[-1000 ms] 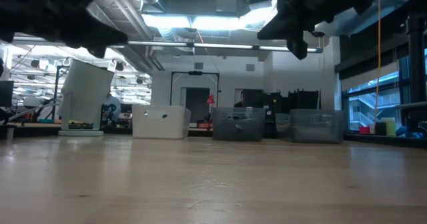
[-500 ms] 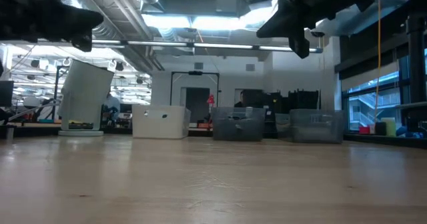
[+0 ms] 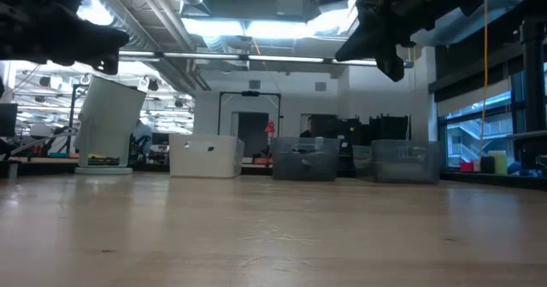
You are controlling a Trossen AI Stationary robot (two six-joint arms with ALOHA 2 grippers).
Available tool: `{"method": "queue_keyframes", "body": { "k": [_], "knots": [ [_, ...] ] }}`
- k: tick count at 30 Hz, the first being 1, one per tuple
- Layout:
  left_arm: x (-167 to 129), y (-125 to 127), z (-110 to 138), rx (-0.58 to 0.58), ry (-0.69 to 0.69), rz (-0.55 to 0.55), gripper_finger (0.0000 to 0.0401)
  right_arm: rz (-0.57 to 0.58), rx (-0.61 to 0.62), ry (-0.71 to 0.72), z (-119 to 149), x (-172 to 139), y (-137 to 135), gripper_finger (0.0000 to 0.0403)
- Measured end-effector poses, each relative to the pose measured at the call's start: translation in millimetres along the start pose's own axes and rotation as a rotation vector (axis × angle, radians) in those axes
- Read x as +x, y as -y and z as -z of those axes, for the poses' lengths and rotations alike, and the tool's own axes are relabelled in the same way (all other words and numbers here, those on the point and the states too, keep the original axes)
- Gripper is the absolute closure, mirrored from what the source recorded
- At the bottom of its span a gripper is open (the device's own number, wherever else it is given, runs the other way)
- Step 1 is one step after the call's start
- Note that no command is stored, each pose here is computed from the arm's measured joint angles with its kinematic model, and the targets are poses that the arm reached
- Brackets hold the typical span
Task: Pick and place items into bin
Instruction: Return to Home Position
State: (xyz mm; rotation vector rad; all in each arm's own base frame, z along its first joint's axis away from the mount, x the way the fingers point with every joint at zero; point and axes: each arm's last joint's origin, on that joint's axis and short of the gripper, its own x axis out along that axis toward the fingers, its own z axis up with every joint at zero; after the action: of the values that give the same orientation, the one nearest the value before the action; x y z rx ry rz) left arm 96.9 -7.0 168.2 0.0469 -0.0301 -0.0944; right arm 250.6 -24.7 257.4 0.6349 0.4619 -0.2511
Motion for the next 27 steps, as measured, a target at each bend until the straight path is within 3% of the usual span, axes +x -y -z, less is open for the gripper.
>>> {"method": "queue_keyframes", "body": {
  "k": [11, 19, 27],
  "knots": [
    [0, -1, 1, 0.0, -0.017, -0.041, 0.037, -0.073, -0.37, 0.01, 21, 3, -11, 0.0401],
    [0, -1, 1, 0.0, -0.018, -0.041, 0.037, -0.137, -0.314, 0.215, 70, -2, 28, 0.0401],
    [0, -1, 1, 0.0, -0.019, -0.041, 0.037, -0.165, -0.258, 0.289, 104, -32, 58, 0.0402]
  ]
}}
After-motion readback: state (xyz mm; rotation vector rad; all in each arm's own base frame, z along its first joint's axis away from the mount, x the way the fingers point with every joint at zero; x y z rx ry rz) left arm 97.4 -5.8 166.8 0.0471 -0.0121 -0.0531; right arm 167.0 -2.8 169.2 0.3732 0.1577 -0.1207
